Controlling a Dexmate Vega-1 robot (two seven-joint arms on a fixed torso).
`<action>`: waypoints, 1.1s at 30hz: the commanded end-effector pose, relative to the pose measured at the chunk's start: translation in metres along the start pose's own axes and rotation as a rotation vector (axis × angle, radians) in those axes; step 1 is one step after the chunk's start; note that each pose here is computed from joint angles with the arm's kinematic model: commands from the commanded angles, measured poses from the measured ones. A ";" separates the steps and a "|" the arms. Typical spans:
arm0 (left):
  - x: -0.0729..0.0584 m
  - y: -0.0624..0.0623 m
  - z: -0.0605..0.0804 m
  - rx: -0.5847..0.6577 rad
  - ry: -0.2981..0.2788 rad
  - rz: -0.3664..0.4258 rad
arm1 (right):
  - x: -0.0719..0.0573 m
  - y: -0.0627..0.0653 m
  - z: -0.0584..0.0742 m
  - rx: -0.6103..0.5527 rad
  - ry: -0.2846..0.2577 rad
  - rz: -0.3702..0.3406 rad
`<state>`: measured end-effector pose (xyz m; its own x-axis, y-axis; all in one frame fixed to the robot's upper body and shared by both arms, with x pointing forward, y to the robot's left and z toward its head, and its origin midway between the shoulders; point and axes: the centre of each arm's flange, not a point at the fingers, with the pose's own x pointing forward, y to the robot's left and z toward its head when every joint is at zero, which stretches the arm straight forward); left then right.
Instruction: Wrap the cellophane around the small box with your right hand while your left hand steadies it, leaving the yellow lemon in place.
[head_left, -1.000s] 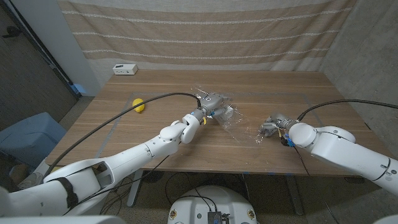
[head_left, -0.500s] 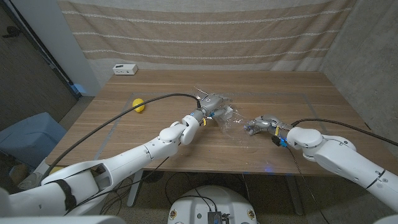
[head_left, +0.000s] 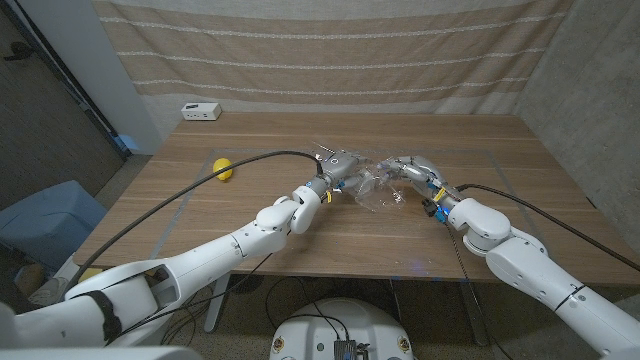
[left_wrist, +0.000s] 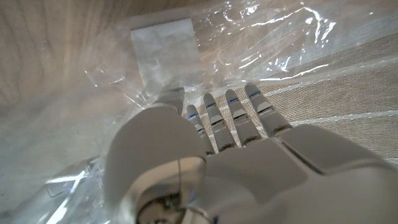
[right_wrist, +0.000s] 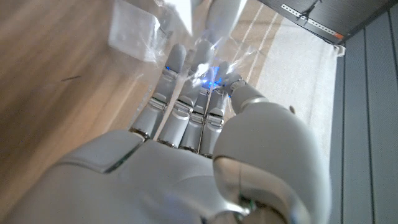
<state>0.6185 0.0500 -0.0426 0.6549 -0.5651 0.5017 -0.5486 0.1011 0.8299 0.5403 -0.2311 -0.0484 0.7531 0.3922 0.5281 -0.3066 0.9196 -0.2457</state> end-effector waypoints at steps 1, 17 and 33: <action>-0.002 0.000 -0.001 -0.007 0.000 0.002 | 0.008 0.011 0.025 0.018 -0.172 -0.067; -0.004 0.006 -0.008 -0.060 0.013 0.000 | 0.019 0.041 0.040 -0.545 0.085 -0.177; -0.010 0.033 -0.027 -0.268 0.012 0.012 | 0.031 0.058 0.037 -0.889 0.177 -0.270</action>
<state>0.6154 0.0566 -0.0387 0.6600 -0.5671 0.4928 -0.4861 0.1778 0.8556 0.5066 -0.1459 -0.0076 0.7500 0.3102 0.5842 0.1250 0.8009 -0.5856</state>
